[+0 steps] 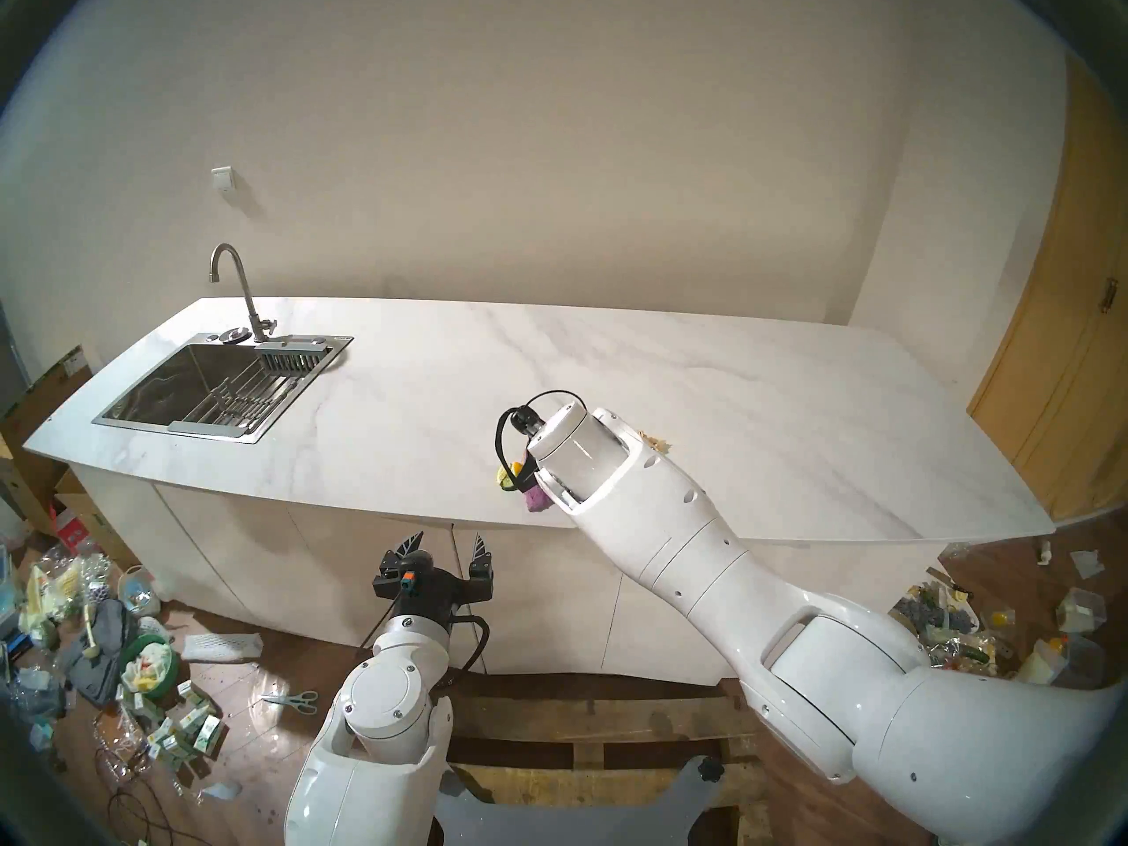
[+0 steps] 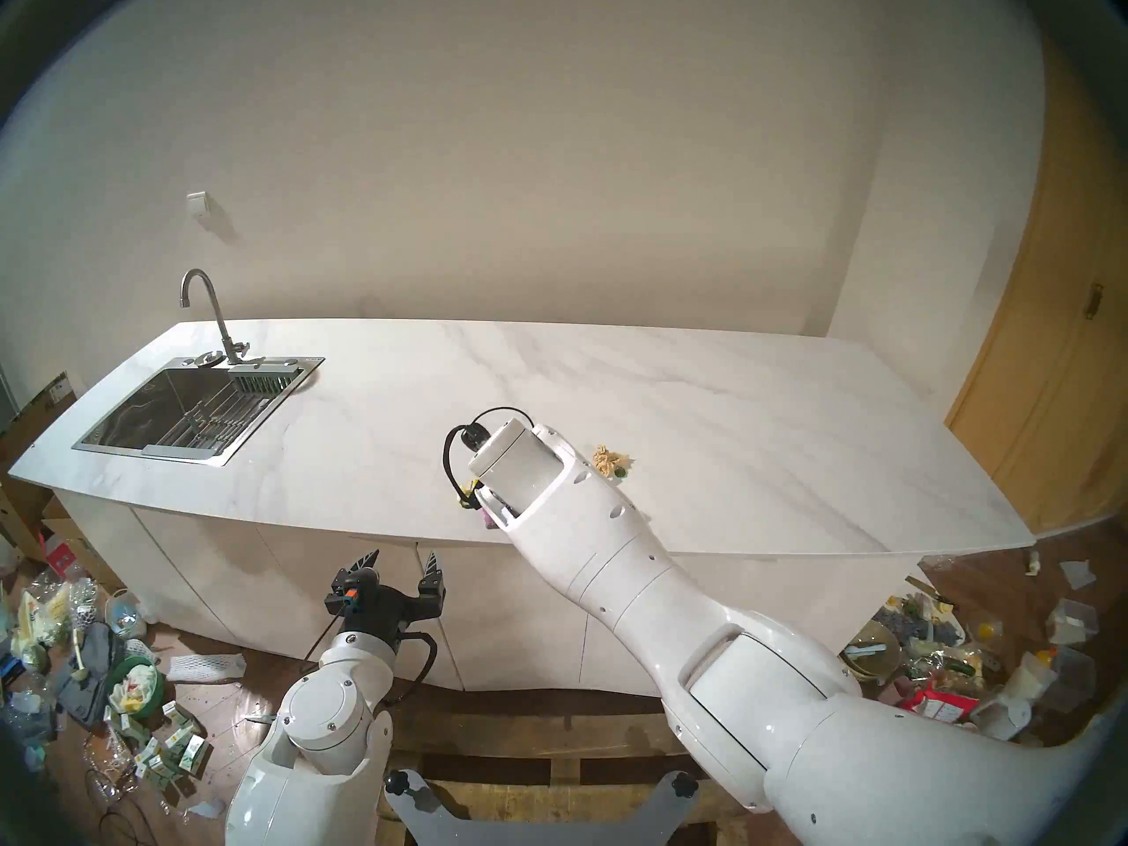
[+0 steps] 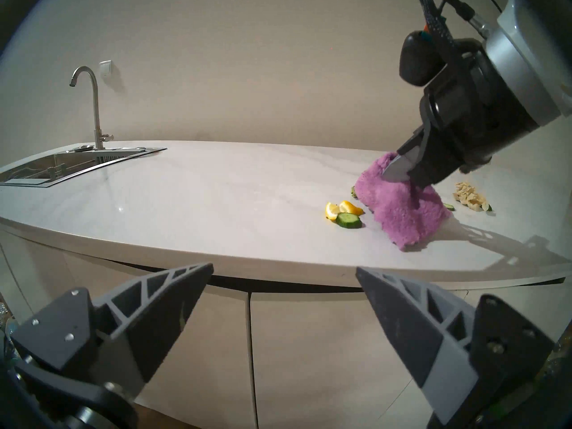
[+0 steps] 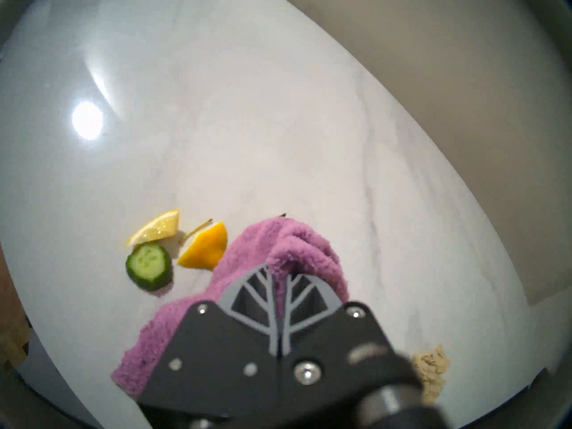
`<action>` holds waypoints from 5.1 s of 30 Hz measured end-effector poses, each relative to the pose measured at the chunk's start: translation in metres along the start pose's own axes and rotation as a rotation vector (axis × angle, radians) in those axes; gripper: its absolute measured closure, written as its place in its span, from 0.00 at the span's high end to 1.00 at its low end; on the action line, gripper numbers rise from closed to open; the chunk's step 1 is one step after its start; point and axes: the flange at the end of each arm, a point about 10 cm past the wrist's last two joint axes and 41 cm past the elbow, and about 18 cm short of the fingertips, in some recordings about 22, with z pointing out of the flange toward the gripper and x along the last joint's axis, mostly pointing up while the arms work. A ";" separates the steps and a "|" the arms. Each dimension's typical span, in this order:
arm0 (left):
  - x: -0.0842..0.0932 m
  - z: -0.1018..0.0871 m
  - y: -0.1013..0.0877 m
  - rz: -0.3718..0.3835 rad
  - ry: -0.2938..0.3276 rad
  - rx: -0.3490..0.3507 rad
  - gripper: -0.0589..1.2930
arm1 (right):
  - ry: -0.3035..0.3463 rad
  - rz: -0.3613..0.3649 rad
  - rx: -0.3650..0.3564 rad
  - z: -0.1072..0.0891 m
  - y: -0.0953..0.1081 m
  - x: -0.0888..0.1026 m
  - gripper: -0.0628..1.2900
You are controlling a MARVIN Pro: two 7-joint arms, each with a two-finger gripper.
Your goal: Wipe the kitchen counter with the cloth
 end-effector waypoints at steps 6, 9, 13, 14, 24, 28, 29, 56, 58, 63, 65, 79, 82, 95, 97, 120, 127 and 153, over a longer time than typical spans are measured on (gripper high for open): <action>0.000 0.000 0.000 0.000 0.000 0.000 0.97 | 0.031 -0.014 -0.001 -0.012 0.009 -0.005 0.03; 0.000 0.000 0.000 0.000 0.000 0.000 0.97 | 0.042 -0.020 -0.007 -0.016 0.012 -0.009 0.03; 0.000 0.000 0.000 0.000 0.000 0.000 0.97 | 0.066 -0.032 -0.021 -0.023 0.017 -0.013 0.03; 0.000 0.000 0.000 0.000 0.000 0.000 0.97 | 0.072 -0.033 -0.025 -0.024 0.019 -0.013 0.03; 0.000 0.000 0.000 0.000 0.000 0.000 0.97 | 0.175 -0.017 -0.100 -0.051 0.045 -0.006 0.03; 0.000 0.000 0.000 0.000 0.000 0.000 0.97 | 0.212 -0.004 -0.116 -0.063 0.054 -0.002 0.03; 0.000 0.000 0.000 0.000 0.000 0.000 0.97 | 0.218 -0.002 -0.118 -0.065 0.055 -0.001 0.03; 0.001 0.000 0.000 0.000 0.002 -0.001 0.97 | 0.133 0.113 -0.405 -0.049 0.131 -0.065 0.03; 0.001 0.000 0.000 0.000 0.002 -0.001 0.97 | 0.120 0.116 -0.419 -0.045 0.138 -0.069 0.03; 0.001 0.000 0.000 0.000 0.002 0.000 0.97 | 0.089 0.119 -0.458 -0.037 0.159 -0.079 0.03; 0.001 0.000 0.000 0.000 0.002 -0.001 0.97 | 0.071 0.112 -0.473 -0.031 0.167 -0.084 0.03; 0.001 0.000 0.000 0.000 0.002 -0.001 0.97 | -0.102 -0.030 -0.433 0.007 0.185 -0.151 0.03; 0.001 0.000 0.000 0.000 0.002 -0.001 0.97 | -0.120 -0.128 -0.370 0.013 0.180 -0.169 0.03; 0.001 0.000 0.000 -0.001 0.003 -0.001 0.97 | -0.103 -0.309 -0.250 0.017 0.156 -0.192 0.03; 0.001 0.000 0.000 -0.001 0.003 -0.001 0.97 | -0.094 -0.317 -0.231 0.018 0.147 -0.191 0.03; 0.001 0.000 0.000 -0.001 0.002 -0.001 0.97 | 0.060 -0.273 -0.102 0.012 0.052 -0.120 0.03; 0.001 0.000 0.000 -0.001 0.002 -0.001 0.97 | 0.101 -0.263 -0.074 0.007 0.019 -0.091 0.03; 0.001 0.000 0.000 -0.001 0.002 0.000 0.97 | 0.115 -0.267 -0.040 0.010 -0.075 -0.002 0.03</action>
